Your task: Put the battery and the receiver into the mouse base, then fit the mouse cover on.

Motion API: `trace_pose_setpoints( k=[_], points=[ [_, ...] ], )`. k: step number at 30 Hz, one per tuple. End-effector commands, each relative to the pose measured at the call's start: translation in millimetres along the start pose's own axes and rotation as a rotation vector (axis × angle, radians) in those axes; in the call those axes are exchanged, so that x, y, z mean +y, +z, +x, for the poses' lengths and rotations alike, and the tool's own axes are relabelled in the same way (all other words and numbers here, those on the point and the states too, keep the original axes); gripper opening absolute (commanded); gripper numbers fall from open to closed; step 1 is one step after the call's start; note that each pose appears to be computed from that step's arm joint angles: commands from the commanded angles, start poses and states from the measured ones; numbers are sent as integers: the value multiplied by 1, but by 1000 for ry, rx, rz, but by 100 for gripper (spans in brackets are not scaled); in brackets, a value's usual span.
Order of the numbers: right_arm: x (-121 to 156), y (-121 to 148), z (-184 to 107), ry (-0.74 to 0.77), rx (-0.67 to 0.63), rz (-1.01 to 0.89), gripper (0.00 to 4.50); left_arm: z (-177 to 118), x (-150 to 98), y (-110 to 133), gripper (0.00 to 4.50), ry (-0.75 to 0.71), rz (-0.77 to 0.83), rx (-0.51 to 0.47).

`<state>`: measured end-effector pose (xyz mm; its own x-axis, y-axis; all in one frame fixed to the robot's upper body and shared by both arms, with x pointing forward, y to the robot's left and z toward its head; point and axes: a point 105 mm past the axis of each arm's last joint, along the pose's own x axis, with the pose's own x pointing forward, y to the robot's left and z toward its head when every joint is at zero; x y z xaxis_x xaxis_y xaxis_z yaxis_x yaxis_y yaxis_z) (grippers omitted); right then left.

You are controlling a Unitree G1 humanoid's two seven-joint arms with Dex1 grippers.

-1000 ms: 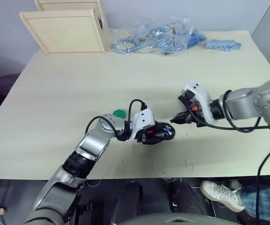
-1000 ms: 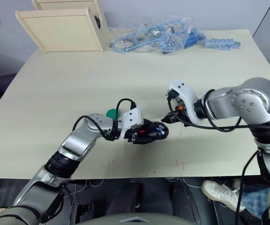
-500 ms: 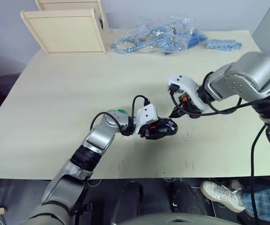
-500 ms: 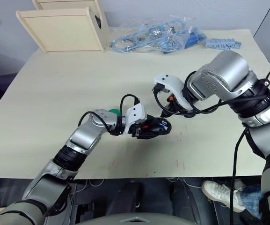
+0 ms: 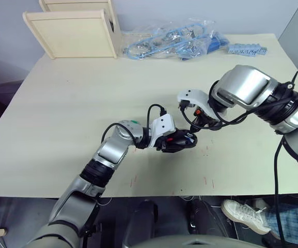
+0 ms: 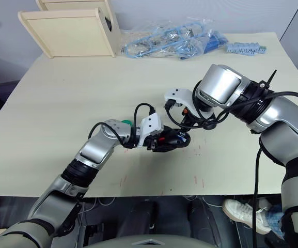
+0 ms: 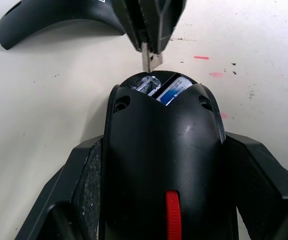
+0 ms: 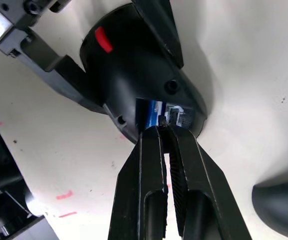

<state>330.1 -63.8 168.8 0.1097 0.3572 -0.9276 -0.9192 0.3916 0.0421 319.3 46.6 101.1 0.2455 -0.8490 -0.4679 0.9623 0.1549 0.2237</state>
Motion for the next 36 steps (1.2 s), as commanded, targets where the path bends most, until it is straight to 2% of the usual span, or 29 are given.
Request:
trace_pose_setpoints(
  k=[1,36],
  points=[
    [-5,10,-8,-34,-6,-52,0,3,0,-3,294,15,3,14],
    [-4,7,8,12,34,-72,0,4,-4,-6,294,17,-15,21]
  ],
)
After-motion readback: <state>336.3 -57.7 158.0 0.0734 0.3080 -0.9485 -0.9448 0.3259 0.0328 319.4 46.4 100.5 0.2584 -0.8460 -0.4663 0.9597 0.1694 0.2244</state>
